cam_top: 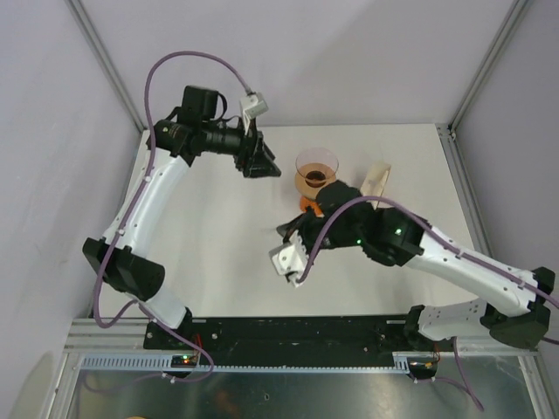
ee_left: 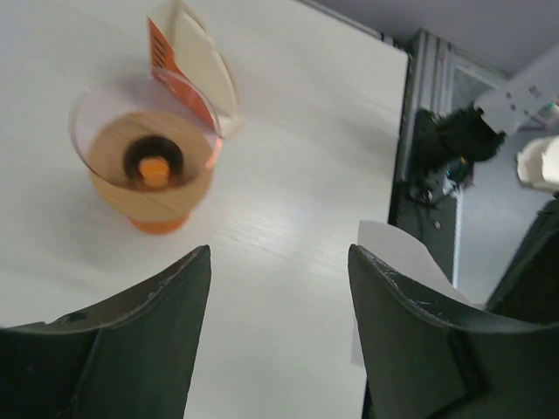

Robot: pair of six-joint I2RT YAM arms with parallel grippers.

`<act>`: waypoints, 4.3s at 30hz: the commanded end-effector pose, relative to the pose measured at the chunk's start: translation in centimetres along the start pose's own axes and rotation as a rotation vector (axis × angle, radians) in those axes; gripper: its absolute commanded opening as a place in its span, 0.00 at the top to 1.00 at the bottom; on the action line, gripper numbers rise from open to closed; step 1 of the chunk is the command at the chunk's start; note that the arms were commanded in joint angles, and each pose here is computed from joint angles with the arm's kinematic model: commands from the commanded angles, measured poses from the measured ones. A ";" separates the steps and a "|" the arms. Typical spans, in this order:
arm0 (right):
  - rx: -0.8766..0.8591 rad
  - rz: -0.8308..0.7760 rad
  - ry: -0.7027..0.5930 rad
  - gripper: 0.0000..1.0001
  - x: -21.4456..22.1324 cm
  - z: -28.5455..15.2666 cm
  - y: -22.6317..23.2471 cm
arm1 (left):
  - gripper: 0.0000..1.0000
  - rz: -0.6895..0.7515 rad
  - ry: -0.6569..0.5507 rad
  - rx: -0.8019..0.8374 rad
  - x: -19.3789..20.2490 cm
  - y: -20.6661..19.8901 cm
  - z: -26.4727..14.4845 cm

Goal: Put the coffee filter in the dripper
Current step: Pick up the coffee filter from the center of the board, then place the coffee filter in the coffee dripper.

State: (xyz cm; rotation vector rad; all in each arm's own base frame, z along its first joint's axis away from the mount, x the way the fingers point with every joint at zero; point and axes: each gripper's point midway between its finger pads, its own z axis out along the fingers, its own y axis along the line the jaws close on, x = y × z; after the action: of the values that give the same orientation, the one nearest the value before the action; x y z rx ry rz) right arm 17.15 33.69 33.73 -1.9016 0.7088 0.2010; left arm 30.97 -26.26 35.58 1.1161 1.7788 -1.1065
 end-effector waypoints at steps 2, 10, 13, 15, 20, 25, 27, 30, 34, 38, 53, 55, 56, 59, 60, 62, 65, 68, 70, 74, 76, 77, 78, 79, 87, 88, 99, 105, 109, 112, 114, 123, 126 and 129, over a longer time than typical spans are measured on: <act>-0.116 -0.079 -0.086 1.00 -2.2 0.9 2.4 | 0.34 0.048 0.095 0.147 4.7 -4.3 -1.1; -0.195 0.145 -0.420 1.00 -5.0 -1.9 1.6 | 0.37 0.413 -0.044 0.226 4.4 -4.8 -4.4; -0.216 0.143 -0.420 1.00 -5.2 -2.5 1.7 | 0.37 0.529 -0.025 0.193 4.0 -4.9 -5.7; -0.206 0.113 -0.397 1.00 -5.3 -2.5 2.0 | 0.36 0.528 0.011 0.154 3.9 -4.6 -6.2; -0.037 0.135 -0.316 1.00 -5.3 -2.4 0.1 | 0.30 0.446 -0.032 0.156 2.0 -8.7 -7.7; 0.124 0.326 -0.262 1.00 -4.0 -2.7 -3.0 | 0.27 0.517 -0.034 0.188 2.8 -13.0 -8.3; 0.177 0.375 -0.258 1.00 -3.9 -2.7 -3.7 | 0.25 0.515 -0.011 0.175 3.9 -13.0 -8.3; 0.275 0.474 -0.247 1.00 -3.5 -2.9 -5.1 | 0.23 0.515 0.004 0.149 4.8 -12.5 -8.1; 0.365 0.597 -0.237 1.00 -3.3 -3.3 -6.3 | 0.18 0.411 -0.040 0.085 4.0 -10.9 -7.4; 0.414 0.666 -0.252 1.00 -3.9 -4.0 -6.8 | 0.15 0.350 -0.091 0.065 3.8 -10.2 -7.2; 0.447 0.649 -0.320 1.00 -5.9 -5.6 -7.5 | 0.58 0.374 -0.093 0.148 6.8 -11.4 -5.7; 0.441 0.651 -0.325 1.00 -6.0 -5.5 -7.5 | 0.74 0.390 -0.098 0.167 6.8 -12.0 -5.6; 0.437 0.652 -0.329 1.00 -6.1 -5.4 -7.5 | 0.87 0.397 -0.102 0.175 6.7 -12.3 -5.6; 0.405 0.653 -0.346 1.00 -6.6 -5.1 -7.0 | 0.98 0.425 -0.115 0.185 6.2 -12.8 -5.8; 0.388 0.649 -0.351 1.00 -6.7 -5.1 -6.8 | 0.99 0.435 -0.117 0.184 6.1 -12.9 -5.9; 0.365 0.646 -0.352 0.91 -6.9 -5.2 -6.2 | 1.00 0.464 -0.119 0.175 6.1 -12.9 -6.0; 0.367 0.656 -0.328 0.64 -6.4 -6.3 -5.7 | 1.00 0.526 -0.121 0.154 6.2 -12.9 -6.3; 0.392 0.666 -0.323 0.49 -5.7 -8.2 -5.2 | 1.00 0.583 -0.130 0.140 5.8 -13.1 -6.6; 0.398 0.665 -0.333 0.41 -5.4 -9.2 -4.5 | 1.00 0.604 -0.135 0.137 5.6 -13.2 -6.7; 0.415 0.661 -0.340 0.32 -4.9 -10.5 -3.5 | 1.00 0.634 -0.135 0.133 5.4 -13.2 -6.7; 0.443 0.669 -0.352 0.30 -4.9 -10.8 -3.8 | 1.00 0.646 -0.133 0.134 5.5 -13.2 -6.6; 0.445 0.674 -0.362 0.29 -5.0 -10.6 -4.0 | 1.00 0.650 -0.133 0.137 5.5 -13.3 -6.6; 0.433 0.674 -0.379 0.15 -5.3 -10.4 -4.0 | 1.00 0.653 -0.134 0.140 5.4 -13.5 -6.6; 0.418 0.681 -0.392 0.08 -5.5 -10.0 -4.0 | 1.00 0.656 -0.135 0.143 5.4 -13.6 -6.6; 0.434 0.718 -0.440 0.04 -6.0 -7.8 -5.4 | 1.00 0.718 -0.128 0.146 5.9 -14.6 -6.5; 0.433 0.716 -0.440 0.05 -6.0 -7.7 -5.4 | 1.00 0.722 -0.128 0.145 5.9 -14.7 -6.5; 0.429 0.681 -0.477 0.06 -6.9 -8.7 -5.5 | 1.00 0.733 -0.124 0.142 6.0 -14.6 -6.5; 0.408 0.668 -0.501 0.07 -7.5 -8.3 -5.5 | 1.00 0.738 -0.126 0.144 5.9 -14.8 -6.5; 0.406 0.664 -0.512 0.08 -7.6 -8.1 -5.7 | 1.00 0.739 -0.126 0.141 5.9 -14.8 -6.5; 0.410 0.661 -0.517 0.08 -7.7 -8.0 -5.9 | 1.00 0.742 -0.126 0.140 5.9 -14.9 -6.6; 0.408 0.655 -0.526 0.08 -7.8 -8.0 -6.0 | 1.00 0.743 -0.126 0.140 5.9 -14.9 -6.6; 0.411 0.649 -0.512 0.11 -7.5 -7.4 -6.1 | 1.00 0.748 -0.127 0.142 5.9 -15.0 -6.6; 0.408 0.641 -0.508 0.12 -7.4 -7.2 -6.1 | 1.00 0.747 -0.126 0.141 5.9 -15.0 -6.6; 0.406 0.637 -0.500 0.18 -7.3 -6.9 -6.1 | 1.00 0.749 -0.125 0.141 5.9 -15.0 -6.6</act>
State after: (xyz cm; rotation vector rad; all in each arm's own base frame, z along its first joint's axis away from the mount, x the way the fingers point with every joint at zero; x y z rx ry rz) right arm 13.55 31.94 43.07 -1.1461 0.9646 0.8401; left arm 14.37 -22.14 35.89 1.5677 1.0945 -0.8463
